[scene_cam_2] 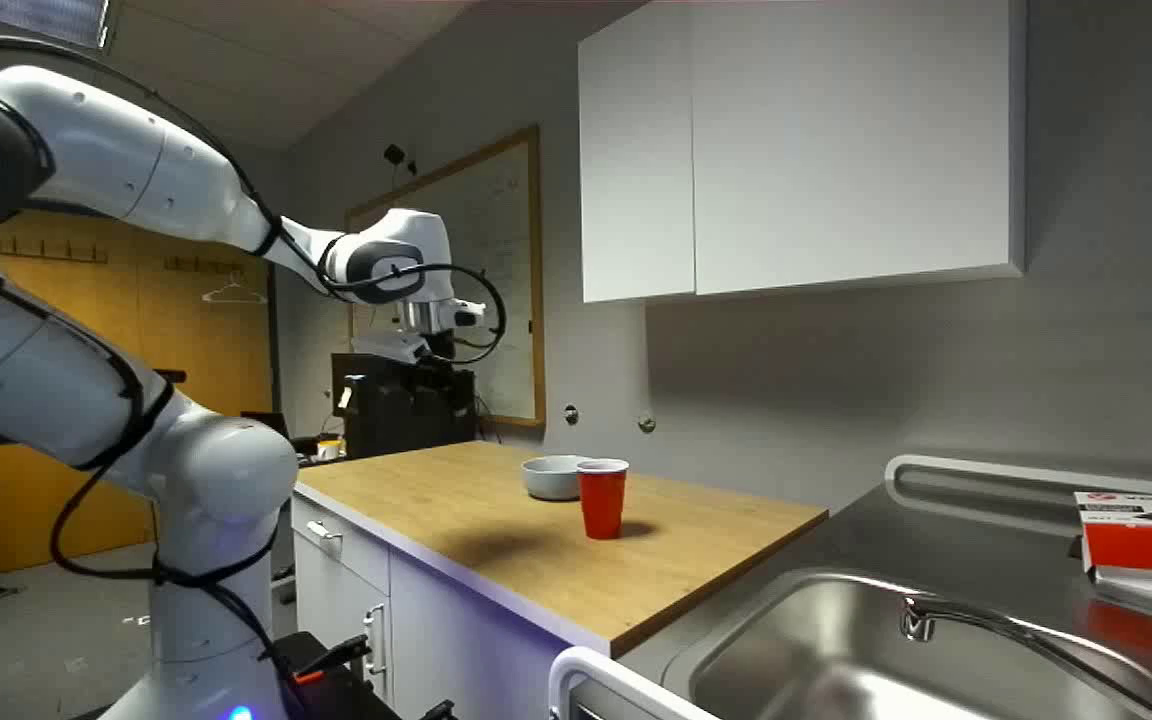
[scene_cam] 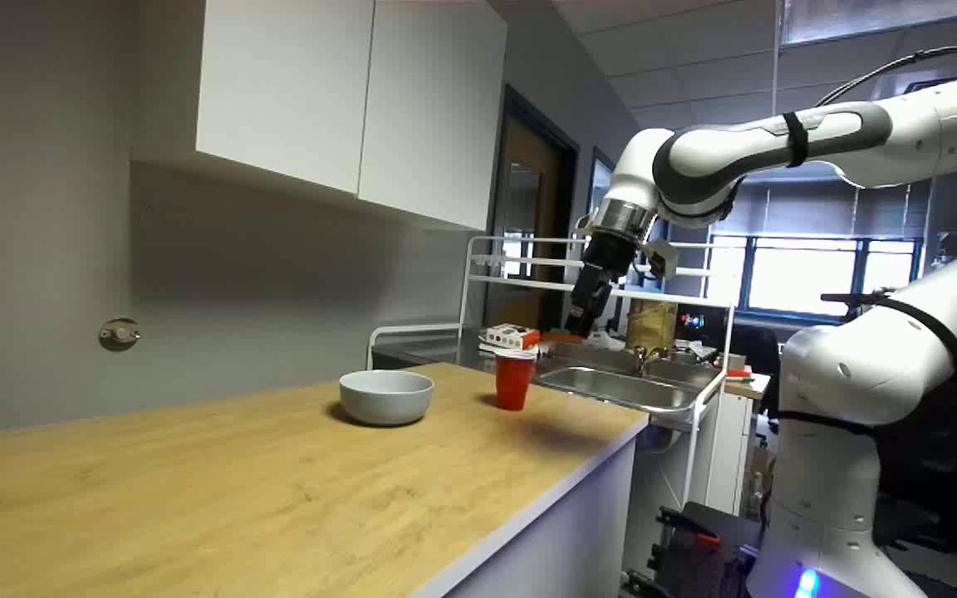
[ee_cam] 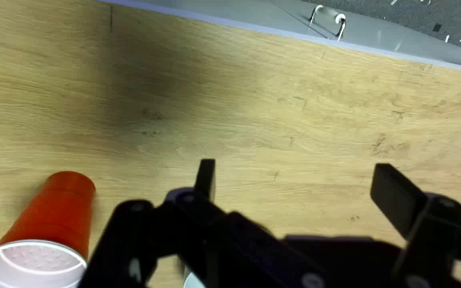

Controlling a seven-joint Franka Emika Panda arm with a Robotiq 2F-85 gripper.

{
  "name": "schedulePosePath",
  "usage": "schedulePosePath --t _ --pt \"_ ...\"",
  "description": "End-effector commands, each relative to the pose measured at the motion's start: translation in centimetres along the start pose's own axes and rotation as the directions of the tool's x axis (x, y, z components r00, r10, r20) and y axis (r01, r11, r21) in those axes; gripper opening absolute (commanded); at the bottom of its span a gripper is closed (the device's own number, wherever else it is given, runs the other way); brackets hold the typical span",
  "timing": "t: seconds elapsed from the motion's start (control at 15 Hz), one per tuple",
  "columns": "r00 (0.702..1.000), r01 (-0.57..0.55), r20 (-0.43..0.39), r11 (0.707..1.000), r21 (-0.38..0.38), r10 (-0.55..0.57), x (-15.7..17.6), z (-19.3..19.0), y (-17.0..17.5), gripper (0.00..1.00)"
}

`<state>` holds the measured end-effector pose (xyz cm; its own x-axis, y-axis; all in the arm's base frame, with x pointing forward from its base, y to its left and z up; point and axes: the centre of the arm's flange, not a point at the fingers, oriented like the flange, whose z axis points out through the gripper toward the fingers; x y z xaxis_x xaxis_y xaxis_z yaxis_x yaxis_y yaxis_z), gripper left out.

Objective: Pour the contents of the red cup into the bowl

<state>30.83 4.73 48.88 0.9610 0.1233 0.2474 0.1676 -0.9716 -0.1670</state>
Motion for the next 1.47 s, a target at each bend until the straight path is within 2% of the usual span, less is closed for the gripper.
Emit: schedulePosePath --t 0.0,0.93,1.13,1.4 --pt "1.000 0.000 -0.001 1.000 0.000 0.000 0.0 0.0 0.0 1.00" --pt "1.000 -0.009 -0.002 1.000 -0.004 0.009 0.4 0.0 0.1 1.00" --pt "0.999 -0.039 -0.037 0.998 -0.048 0.037 1.8 0.1 0.5 1.00" --pt "0.986 -0.105 -0.141 0.989 -0.106 0.090 4.6 0.1 2.2 1.00"
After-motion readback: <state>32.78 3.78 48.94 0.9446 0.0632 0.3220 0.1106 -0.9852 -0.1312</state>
